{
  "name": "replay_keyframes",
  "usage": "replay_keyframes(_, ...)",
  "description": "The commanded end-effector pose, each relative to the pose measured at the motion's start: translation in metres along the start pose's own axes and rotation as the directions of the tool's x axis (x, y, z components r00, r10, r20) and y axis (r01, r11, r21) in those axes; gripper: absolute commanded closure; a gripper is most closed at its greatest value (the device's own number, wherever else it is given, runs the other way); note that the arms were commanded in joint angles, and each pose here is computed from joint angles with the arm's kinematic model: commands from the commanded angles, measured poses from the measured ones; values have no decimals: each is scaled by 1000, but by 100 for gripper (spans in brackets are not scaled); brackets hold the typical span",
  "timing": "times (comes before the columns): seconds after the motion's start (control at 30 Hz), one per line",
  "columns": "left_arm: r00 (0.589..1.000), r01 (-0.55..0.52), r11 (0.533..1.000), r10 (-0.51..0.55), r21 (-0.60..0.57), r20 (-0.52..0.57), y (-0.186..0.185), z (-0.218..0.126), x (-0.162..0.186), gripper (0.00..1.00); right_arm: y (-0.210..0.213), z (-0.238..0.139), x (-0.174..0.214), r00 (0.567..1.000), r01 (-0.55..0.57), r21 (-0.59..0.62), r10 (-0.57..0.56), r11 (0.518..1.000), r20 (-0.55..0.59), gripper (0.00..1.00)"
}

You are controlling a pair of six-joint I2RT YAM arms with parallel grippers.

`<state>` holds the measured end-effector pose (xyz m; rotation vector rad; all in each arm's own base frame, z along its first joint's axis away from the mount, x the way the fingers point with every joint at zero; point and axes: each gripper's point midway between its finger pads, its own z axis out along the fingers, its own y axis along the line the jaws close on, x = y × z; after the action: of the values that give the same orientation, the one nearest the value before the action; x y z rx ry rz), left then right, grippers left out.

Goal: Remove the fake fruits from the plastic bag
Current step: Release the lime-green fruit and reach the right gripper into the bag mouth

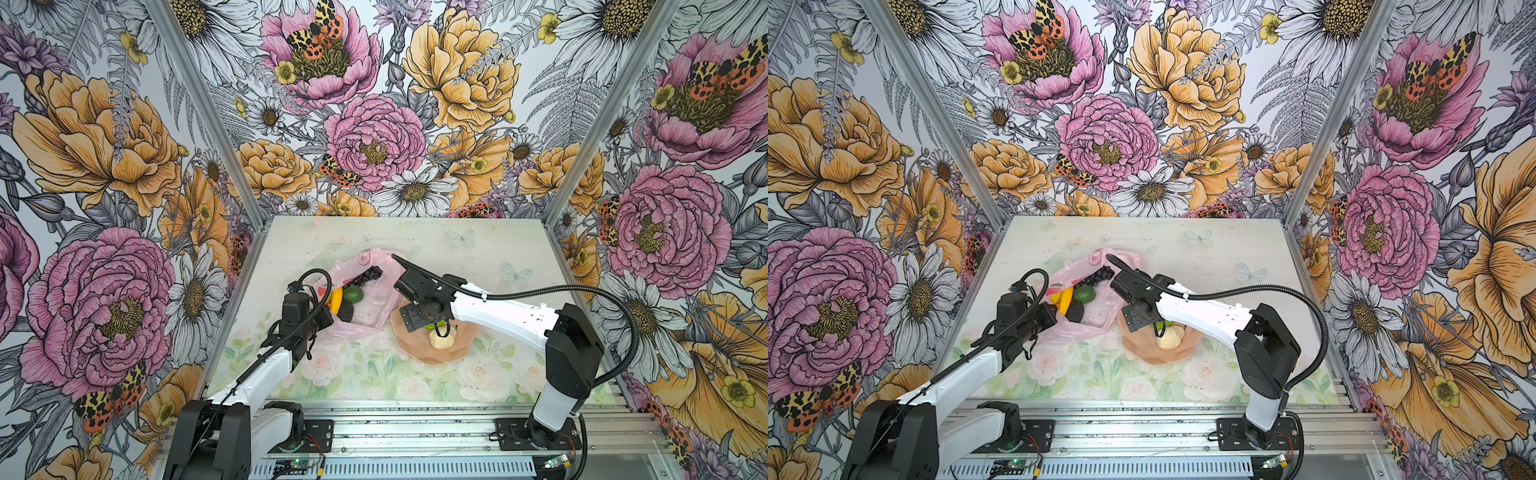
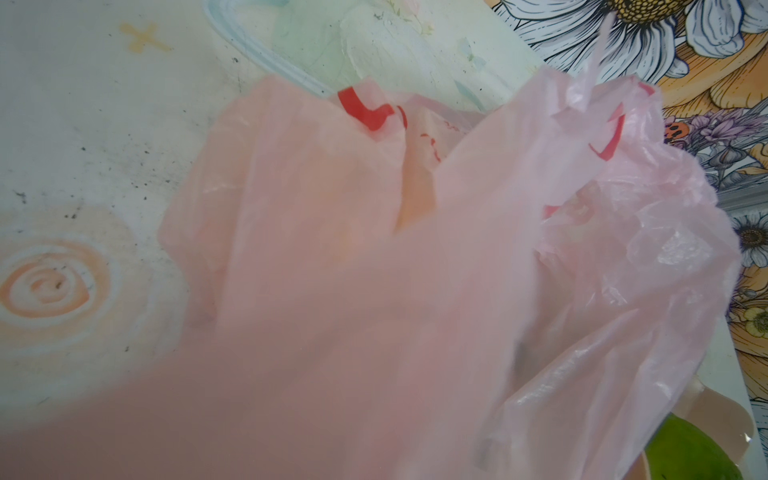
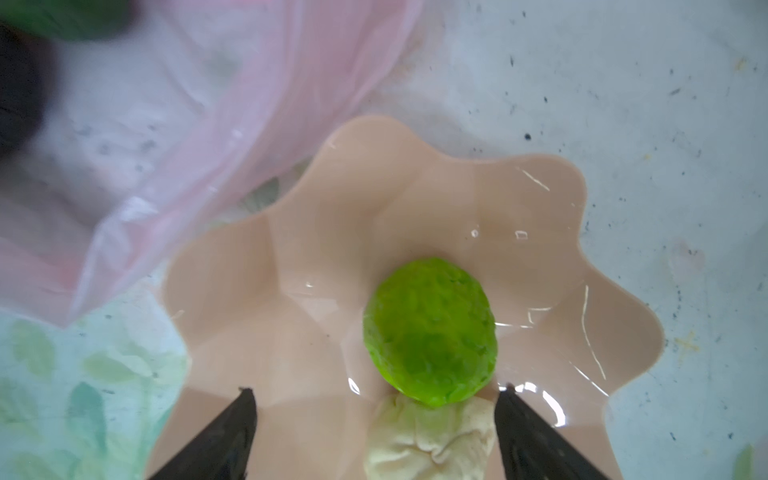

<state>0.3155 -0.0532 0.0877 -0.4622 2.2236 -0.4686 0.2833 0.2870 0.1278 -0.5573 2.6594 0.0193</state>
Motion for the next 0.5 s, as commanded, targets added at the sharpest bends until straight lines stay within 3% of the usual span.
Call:
replay_keyframes(0.0,1000,-22,1000,22,9,10,-6,0,-5,83,38,-29,-48,985,-28,-109,45,994,166,12)
replay_keyframes(0.47,999,-24,1000,24,4,30,-4,-3,-8,83,119,28,-109,979,-64,-346,126,936,161,15)
